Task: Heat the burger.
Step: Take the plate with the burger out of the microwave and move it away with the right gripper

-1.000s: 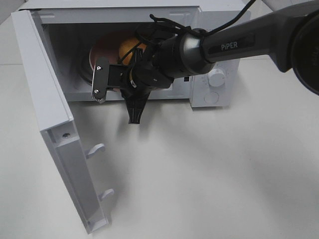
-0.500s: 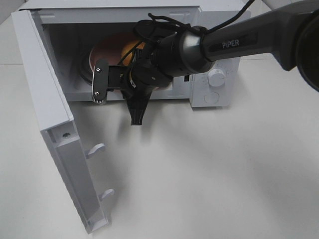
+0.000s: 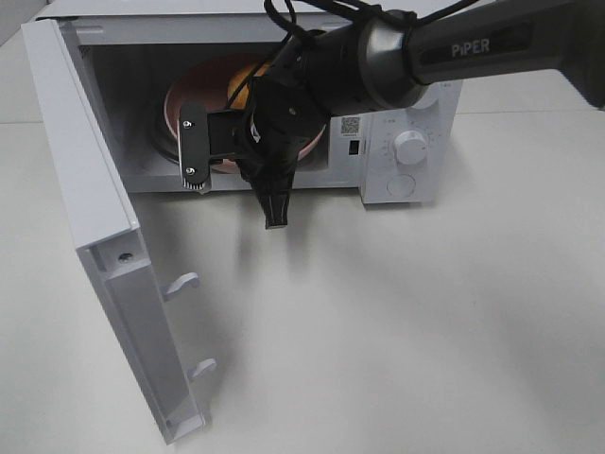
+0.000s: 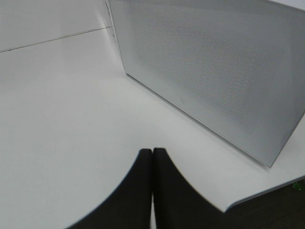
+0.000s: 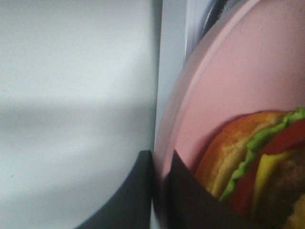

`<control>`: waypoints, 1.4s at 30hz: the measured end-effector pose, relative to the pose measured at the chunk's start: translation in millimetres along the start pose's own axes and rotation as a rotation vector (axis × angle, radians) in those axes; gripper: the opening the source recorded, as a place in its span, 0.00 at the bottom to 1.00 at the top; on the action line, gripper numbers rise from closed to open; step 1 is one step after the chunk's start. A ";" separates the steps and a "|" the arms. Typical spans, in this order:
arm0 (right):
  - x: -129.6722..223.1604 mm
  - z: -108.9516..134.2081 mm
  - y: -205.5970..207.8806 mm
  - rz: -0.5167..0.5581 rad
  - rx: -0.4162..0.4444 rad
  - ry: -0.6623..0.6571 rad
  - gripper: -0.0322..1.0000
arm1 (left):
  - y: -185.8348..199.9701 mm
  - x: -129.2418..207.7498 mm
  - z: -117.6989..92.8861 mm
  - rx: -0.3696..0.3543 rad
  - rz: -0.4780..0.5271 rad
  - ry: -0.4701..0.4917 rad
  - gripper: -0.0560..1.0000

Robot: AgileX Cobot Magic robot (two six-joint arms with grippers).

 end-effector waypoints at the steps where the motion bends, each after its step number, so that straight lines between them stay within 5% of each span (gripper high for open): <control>1: 0.4 0.8 2.0 0.001 -0.012 0.013 0.06 | 0.0 0.0 0.0 0.000 0.000 0.000 0.05; 22: -14.7 19.7 43.6 -0.018 -0.206 0.243 0.06 | 0.0 0.0 0.0 0.000 0.000 0.000 0.05; 42: -13.3 19.6 82.8 -0.040 -0.274 0.267 0.06 | 0.0 0.0 0.0 0.000 0.000 0.000 0.05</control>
Point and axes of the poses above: a point on each arm's last joint axis where the gripper is mounted, y pointing back along that axis away from the gripper, z along the wrist's bending axis when the last joint is at zero, x = y × z, the point moved 5 cm from there along -y, pointing out along that axis toward the gripper, and after that the axes turned 11 degrees about y, right-handed, at the moved point
